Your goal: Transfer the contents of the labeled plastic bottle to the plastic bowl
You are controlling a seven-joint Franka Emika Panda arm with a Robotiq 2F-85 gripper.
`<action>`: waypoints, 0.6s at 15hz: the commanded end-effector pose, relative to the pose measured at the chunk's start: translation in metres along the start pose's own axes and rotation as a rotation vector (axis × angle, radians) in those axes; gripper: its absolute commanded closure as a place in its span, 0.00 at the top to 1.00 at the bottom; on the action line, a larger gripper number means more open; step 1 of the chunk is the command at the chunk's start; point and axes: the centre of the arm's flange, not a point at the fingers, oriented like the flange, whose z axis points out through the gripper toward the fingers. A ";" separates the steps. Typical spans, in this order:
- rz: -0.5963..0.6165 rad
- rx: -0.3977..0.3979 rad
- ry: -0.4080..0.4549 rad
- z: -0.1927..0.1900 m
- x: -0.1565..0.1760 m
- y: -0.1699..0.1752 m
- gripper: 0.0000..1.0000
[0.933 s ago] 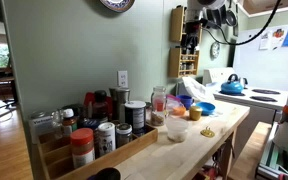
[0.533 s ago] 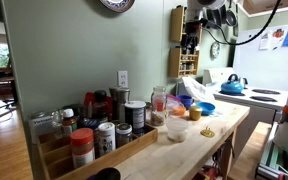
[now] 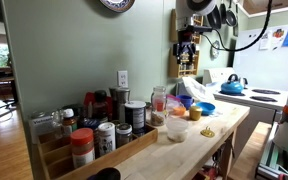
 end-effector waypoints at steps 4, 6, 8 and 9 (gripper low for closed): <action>0.005 0.000 -0.009 0.004 0.004 -0.004 1.00; 0.036 0.000 0.008 -0.004 0.008 0.007 1.00; 0.179 0.040 -0.006 -0.004 0.025 0.014 1.00; 0.225 0.049 -0.017 -0.002 0.031 0.016 1.00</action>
